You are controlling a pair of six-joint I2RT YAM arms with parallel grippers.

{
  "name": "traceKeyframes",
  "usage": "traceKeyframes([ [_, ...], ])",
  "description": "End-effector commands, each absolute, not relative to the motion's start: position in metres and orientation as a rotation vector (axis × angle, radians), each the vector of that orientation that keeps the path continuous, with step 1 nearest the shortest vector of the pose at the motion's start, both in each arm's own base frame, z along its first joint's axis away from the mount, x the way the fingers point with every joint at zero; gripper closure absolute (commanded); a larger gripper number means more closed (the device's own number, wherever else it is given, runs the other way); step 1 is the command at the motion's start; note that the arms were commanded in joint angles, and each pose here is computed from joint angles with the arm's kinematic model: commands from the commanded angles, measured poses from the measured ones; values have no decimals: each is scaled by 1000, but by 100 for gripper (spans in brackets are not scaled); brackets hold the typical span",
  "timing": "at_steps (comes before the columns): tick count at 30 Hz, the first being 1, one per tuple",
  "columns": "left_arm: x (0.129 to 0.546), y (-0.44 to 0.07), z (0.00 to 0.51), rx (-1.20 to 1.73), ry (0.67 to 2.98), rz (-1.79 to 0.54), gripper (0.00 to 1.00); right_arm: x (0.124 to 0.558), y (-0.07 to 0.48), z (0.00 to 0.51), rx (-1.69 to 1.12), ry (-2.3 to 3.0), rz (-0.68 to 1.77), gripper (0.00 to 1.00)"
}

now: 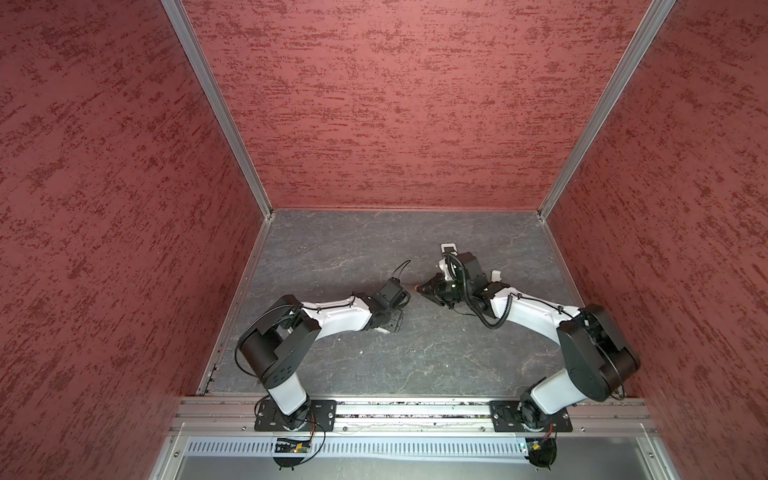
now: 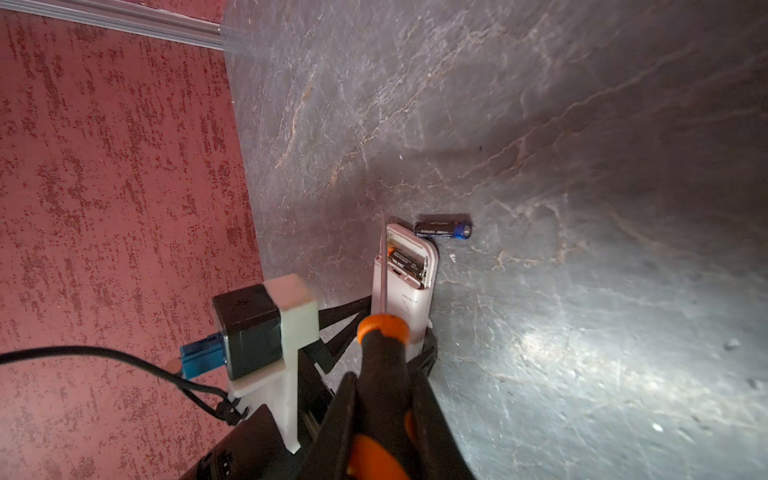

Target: Unload the batteries from the remote control

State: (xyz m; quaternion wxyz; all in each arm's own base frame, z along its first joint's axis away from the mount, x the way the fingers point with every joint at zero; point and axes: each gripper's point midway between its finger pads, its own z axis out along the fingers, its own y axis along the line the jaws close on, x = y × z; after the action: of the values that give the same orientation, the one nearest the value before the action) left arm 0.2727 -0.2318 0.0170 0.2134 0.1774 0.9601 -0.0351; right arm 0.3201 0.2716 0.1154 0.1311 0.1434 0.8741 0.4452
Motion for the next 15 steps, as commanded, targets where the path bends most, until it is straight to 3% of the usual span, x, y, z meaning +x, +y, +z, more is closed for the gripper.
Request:
traceKeyframes([
  [1,240,-202,-1,468,2817,42,25,327,274,131,360,2463,1364,100],
  [15,230,-166,-1,194,2841,260,24,325,273,138,217,2467,1371,100],
])
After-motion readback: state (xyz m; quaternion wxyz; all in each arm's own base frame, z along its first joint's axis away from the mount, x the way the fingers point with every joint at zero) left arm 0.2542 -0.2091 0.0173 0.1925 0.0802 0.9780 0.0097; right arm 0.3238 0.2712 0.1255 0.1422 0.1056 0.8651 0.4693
